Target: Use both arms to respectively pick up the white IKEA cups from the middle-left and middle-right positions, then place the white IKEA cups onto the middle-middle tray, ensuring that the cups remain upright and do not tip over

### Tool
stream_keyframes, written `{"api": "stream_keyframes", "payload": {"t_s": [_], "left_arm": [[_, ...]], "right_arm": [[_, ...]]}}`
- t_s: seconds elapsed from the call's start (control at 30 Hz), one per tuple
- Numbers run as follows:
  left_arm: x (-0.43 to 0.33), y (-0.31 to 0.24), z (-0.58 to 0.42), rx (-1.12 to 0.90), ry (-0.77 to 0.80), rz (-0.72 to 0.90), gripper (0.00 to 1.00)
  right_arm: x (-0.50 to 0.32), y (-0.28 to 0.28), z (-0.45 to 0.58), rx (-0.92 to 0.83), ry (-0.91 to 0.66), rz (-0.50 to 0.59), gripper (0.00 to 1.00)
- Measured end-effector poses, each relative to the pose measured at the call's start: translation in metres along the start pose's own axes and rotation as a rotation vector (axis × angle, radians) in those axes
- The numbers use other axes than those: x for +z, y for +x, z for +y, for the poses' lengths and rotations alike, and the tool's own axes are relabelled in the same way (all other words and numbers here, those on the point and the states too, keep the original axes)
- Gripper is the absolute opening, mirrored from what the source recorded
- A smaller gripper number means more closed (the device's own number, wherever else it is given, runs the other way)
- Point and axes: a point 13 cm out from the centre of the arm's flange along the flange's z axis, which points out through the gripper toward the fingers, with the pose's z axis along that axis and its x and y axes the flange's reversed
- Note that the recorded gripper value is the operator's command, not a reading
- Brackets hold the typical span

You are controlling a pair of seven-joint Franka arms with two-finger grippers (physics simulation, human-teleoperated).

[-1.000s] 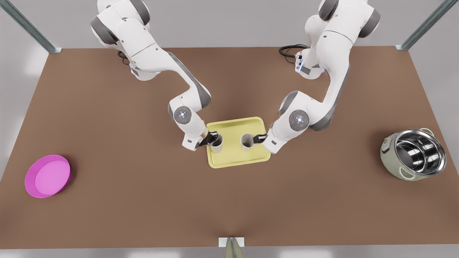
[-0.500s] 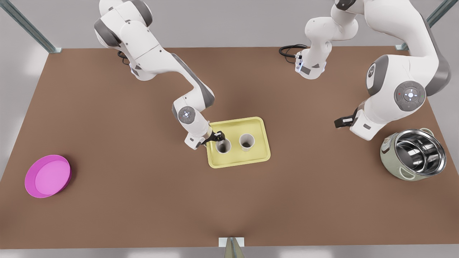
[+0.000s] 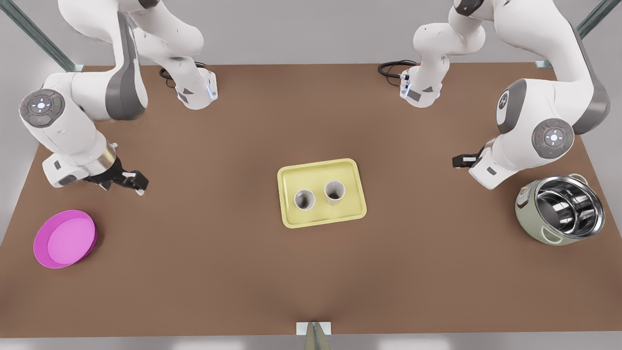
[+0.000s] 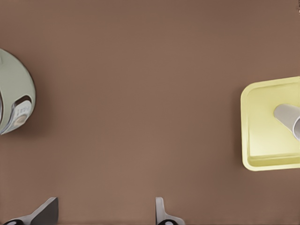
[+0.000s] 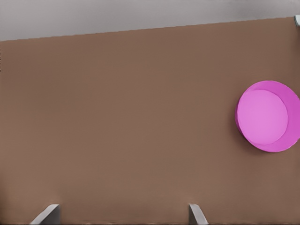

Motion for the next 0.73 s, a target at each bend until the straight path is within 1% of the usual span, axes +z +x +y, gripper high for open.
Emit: {"api": "stream_keyframes", "payload": {"t_s": [0.1,0.2,0.3,0.47,0.53,0.73], "left_arm": [[0.000,0.000,0.000,0.020,0.000,0.002,1.00],[0.001,0.000,0.000,0.036,0.000,0.003,1.00],[0.000,0.000,-0.001,0.050,0.004,0.003,1.00],[0.000,-0.017,0.008,0.049,0.035,-0.004,1.00],[-0.015,-0.022,0.013,0.046,0.052,-0.040,1.00],[-0.019,-0.011,-0.012,0.098,0.136,-0.010,1.00]], "right_arm": [[-0.027,0.030,-0.005,-0.066,0.032,0.037,1.00],[-0.007,0.054,-0.007,-0.114,0.041,0.134,1.00],[0.016,0.064,-0.015,-0.132,0.036,0.212,1.00],[-0.003,0.063,-0.038,-0.133,0.019,0.213,1.00],[-0.007,0.064,-0.040,-0.146,0.016,0.217,1.00],[-0.009,0.071,-0.030,-0.205,0.013,0.236,1.00]]}}
